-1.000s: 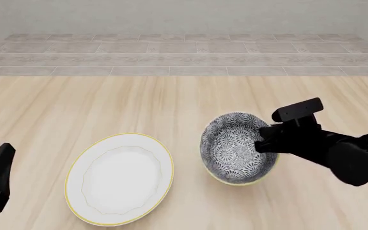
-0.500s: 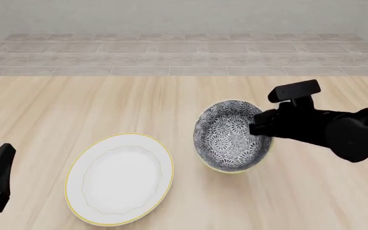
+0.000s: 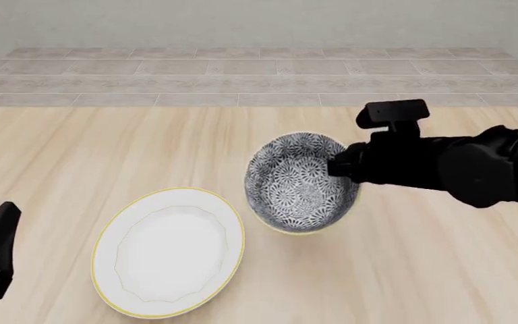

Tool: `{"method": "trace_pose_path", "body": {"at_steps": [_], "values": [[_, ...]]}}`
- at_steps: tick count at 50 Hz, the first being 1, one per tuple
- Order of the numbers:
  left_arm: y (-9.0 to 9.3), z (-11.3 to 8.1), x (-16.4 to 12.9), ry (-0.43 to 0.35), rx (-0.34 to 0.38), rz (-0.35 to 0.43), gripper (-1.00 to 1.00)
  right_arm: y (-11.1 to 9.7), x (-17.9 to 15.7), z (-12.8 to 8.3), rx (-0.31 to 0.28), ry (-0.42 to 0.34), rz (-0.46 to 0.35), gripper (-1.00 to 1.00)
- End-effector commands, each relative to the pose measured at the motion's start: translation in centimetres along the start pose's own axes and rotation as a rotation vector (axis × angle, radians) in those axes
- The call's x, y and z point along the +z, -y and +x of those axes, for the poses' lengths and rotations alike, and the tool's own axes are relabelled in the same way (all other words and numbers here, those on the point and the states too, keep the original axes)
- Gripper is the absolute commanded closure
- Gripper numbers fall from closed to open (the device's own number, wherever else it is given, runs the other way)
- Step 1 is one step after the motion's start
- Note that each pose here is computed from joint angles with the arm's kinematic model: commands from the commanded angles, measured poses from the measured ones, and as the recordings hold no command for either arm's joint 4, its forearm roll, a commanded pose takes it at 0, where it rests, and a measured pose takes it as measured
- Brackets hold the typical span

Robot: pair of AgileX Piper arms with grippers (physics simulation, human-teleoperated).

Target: Put the bowl on the plate.

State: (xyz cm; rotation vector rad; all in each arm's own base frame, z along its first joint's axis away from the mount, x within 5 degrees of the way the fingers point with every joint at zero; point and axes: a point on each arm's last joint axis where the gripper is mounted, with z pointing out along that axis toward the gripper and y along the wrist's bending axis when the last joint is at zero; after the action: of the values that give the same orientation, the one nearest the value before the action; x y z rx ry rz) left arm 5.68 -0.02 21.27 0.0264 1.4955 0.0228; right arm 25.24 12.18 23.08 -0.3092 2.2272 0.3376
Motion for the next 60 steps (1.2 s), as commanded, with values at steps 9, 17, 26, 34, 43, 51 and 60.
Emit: {"method": "trace_pose_path", "body": {"at_steps": [9, 17, 26, 34, 43, 51, 60], "values": [[0.0, -0.1, 0.0, 0.006, 0.004, -0.001, -1.0, -3.0, -0.6, -1.5, 0.061, -0.018, -0.074, 1.0], [0.0, -0.1, 0.0, 0.009, 0.004, -0.002, -1.0, -4.0, -1.7, -2.7, 0.047, 0.0, -0.101, 1.0], [0.0, -0.3, -0.1, 0.012, 0.004, -0.004, -1.0, -5.8, -2.7, -3.6, 0.022, 0.007, -0.148, 1.0], [0.0, -0.5, -0.1, 0.016, 0.006, -0.006, -1.0, -7.6, -2.5, -3.4, 0.019, -0.013, -0.193, 1.0], [0.0, -0.3, -0.1, 0.02, 0.006, -0.007, -1.0, -9.3, -1.8, -3.3, 0.024, -0.03, -0.227, 1.0], [0.0, -0.3, -0.1, 0.022, 0.007, -0.006, -1.0, -10.8, -1.1, -3.4, 0.022, -0.043, -0.256, 1.0], [0.0, -0.3, -0.1, 0.022, 0.004, -0.003, -1.0, -12.0, -0.8, -3.5, 0.024, -0.05, -0.279, 1.0]]}}
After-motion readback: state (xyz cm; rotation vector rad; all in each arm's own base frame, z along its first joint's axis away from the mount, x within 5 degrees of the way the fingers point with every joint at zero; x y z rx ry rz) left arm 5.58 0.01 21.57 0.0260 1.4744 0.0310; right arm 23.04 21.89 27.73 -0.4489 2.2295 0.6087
